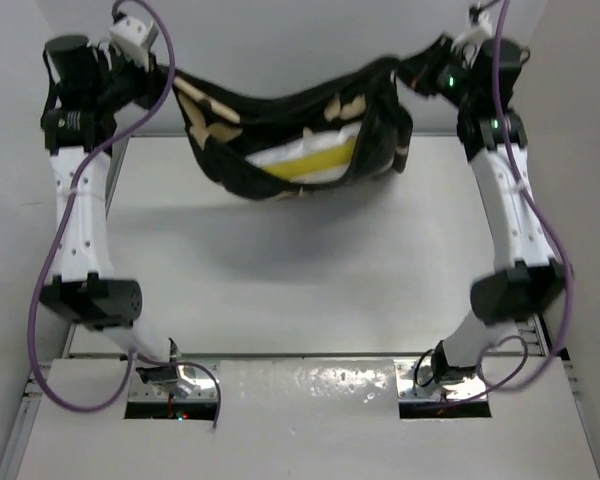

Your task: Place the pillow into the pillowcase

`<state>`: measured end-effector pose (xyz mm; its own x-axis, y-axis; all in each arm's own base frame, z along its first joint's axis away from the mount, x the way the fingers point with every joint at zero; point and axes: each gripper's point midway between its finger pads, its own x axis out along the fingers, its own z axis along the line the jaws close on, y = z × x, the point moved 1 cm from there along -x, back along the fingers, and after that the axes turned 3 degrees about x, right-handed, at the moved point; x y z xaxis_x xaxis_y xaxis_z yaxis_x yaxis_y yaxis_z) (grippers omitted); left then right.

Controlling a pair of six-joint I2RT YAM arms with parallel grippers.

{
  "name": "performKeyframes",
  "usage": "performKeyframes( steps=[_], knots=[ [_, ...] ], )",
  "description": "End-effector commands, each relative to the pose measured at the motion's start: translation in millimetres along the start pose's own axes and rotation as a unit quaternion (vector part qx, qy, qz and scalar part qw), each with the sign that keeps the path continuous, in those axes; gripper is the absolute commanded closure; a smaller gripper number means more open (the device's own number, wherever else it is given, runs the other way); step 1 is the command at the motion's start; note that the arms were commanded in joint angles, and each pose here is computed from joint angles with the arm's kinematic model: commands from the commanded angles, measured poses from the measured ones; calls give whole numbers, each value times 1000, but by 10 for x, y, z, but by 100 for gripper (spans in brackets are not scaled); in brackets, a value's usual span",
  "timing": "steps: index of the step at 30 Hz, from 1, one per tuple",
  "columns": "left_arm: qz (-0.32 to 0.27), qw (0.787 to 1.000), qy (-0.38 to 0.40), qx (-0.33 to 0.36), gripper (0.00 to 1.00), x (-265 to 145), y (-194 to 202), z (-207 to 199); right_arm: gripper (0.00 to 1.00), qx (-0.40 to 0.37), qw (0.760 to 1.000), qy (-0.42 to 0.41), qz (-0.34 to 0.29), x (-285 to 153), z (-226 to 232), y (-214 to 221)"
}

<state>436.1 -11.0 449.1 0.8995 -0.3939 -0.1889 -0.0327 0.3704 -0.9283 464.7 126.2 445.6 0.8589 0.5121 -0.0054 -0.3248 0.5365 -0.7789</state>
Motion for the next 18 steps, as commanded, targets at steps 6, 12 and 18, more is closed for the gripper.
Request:
performKeyframes(
  steps=[6, 12, 18],
  knots=[
    [-312, 939, -136, 42, 100, -1065, -2061, 693, 100, -3, 976, -97, -195, -286, 474, -1672],
    [-219, 964, -13, 152, 100, -1266, -1161, -338, 100, -89, 988, -86, -87, -1063, 435, 21],
    [2, 956, 233, 180, 100, -1300, 721, -1416, 100, -76, 989, -96, 80, -1748, 56, 1887]
  ],
)
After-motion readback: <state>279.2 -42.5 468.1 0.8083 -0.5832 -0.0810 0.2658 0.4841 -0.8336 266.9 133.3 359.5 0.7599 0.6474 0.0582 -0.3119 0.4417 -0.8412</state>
